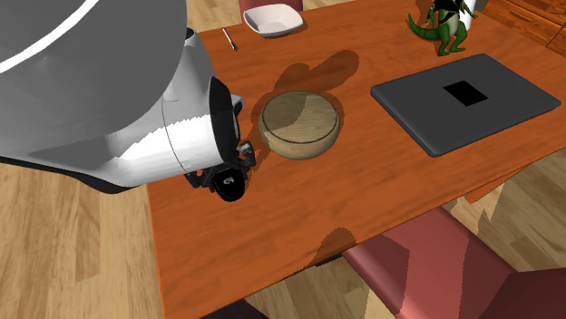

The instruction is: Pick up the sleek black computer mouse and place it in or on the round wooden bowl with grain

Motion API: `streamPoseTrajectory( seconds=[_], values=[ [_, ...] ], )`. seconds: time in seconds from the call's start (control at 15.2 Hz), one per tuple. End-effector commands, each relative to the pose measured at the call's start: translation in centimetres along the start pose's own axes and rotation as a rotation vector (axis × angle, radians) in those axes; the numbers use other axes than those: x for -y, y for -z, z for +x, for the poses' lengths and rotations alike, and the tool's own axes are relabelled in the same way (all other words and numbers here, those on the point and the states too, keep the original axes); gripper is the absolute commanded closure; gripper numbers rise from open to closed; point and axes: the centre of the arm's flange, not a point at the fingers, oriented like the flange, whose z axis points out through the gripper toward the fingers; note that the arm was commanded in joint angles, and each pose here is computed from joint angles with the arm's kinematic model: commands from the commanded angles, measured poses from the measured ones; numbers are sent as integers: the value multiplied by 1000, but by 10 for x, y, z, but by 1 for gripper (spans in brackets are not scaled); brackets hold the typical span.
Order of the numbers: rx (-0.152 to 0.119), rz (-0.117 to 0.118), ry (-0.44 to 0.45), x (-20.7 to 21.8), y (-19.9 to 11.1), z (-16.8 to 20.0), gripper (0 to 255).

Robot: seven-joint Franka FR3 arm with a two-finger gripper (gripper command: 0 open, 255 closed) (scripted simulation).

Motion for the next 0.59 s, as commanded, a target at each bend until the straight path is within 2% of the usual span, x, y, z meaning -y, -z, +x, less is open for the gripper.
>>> streamPoseTrajectory(
  seconds=[0.0, 0.53],
  values=[
    [1, 1, 0, 0, -1, 0, 255],
    [1, 1, 0, 0, 4, 0, 255]
  ],
)
